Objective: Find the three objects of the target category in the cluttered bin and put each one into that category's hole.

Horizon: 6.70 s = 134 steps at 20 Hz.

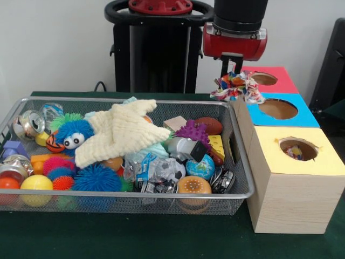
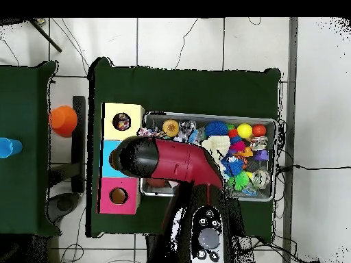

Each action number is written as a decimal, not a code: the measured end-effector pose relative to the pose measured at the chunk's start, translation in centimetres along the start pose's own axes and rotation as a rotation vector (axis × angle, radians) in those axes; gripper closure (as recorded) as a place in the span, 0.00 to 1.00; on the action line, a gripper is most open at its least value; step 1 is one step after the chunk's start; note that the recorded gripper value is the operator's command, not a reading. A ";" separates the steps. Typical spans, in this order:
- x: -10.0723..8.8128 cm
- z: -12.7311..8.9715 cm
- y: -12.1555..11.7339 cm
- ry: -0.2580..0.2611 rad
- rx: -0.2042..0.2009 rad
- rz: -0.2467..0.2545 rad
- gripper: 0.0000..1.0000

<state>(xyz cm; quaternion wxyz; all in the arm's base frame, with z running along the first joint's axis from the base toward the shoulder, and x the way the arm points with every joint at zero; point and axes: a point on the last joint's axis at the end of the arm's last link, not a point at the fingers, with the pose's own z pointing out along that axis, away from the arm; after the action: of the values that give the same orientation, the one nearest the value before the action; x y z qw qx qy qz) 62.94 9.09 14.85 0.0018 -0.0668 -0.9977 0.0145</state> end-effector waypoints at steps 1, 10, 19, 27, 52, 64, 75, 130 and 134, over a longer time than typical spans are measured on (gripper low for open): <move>-0.2 -0.1 0.2 -0.001 -0.001 0.000 1.00; -1.9 -0.2 2.1 -0.013 -0.010 -0.011 1.00; -1.9 1.4 4.0 0.003 -0.014 -0.016 1.00; -1.7 3.1 6.4 0.018 -0.016 -0.035 1.00; -2.7 4.7 9.2 -0.065 -0.031 -0.042 1.00; -3.6 4.8 9.3 -0.113 -0.034 -0.037 1.00; -4.1 5.9 9.3 -0.149 -0.036 -0.024 1.00; -3.2 8.3 12.7 -0.128 -0.060 0.126 1.00; -3.2 8.3 12.7 -0.128 -0.061 0.127 1.00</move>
<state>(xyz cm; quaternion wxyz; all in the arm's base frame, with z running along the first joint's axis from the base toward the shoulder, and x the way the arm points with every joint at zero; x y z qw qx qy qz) 67.78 20.95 6.19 -0.0651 -0.1287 -0.9895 -0.0113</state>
